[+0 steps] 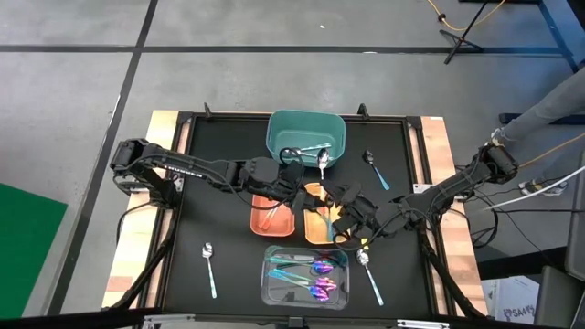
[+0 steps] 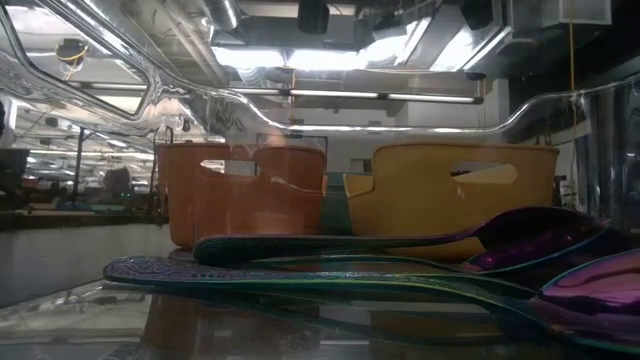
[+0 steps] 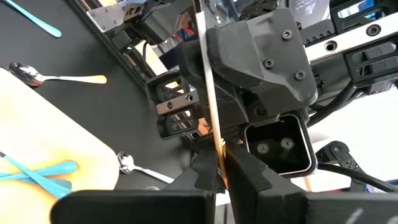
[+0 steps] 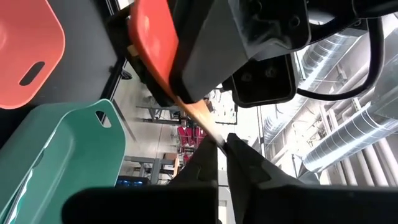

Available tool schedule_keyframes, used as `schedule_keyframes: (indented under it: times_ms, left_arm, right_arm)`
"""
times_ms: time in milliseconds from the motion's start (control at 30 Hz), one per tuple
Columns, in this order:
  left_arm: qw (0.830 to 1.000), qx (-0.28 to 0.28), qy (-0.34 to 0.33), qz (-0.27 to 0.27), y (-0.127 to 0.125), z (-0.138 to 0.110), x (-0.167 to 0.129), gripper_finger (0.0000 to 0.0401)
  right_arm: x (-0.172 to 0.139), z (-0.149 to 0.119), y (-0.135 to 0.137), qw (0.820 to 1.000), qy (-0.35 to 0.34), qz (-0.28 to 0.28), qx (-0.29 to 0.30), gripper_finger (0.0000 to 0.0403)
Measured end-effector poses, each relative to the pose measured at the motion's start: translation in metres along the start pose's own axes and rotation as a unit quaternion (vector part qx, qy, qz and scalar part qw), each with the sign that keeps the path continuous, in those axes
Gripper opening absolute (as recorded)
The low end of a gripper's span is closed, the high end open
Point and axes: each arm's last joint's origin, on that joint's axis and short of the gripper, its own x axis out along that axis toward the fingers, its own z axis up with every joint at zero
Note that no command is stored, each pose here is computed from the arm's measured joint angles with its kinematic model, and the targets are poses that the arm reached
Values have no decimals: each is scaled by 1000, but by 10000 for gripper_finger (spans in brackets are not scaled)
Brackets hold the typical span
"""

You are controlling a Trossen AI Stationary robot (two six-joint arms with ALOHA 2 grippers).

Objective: Sort silverware by color (type)
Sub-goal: Put the orange spoon into the orange bin

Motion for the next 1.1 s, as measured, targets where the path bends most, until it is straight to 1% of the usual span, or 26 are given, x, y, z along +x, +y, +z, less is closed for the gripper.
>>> schedule_keyframes:
  times_ms: [133,367,500,633,767,967,1100]
  left_arm:
    - [1000,1,0,1,0,0,0,14]
    - [1000,4,-1,1,0,0,0,14]
    - [1000,5,0,1,0,0,0,14]
    - [1000,5,2,-1,0,0,0,14]
    - [1000,5,4,-2,0,0,0,14]
    - [1000,28,-4,-1,0,5,-1,11]
    - [1000,28,-3,0,3,8,-2,7]
  right_arm:
    - [0,0,0,1000,0,0,1,21]
    - [0,0,0,1000,0,1,6,88]
    - [0,0,1,1000,2,1,14,111]
    - [-6,3,1,1000,-1,1,28,115]
    - [-16,9,1,1000,-4,-1,28,115]
    - [-30,13,1,999,29,-4,28,115]
    - [-33,13,1,998,38,-5,40,115]
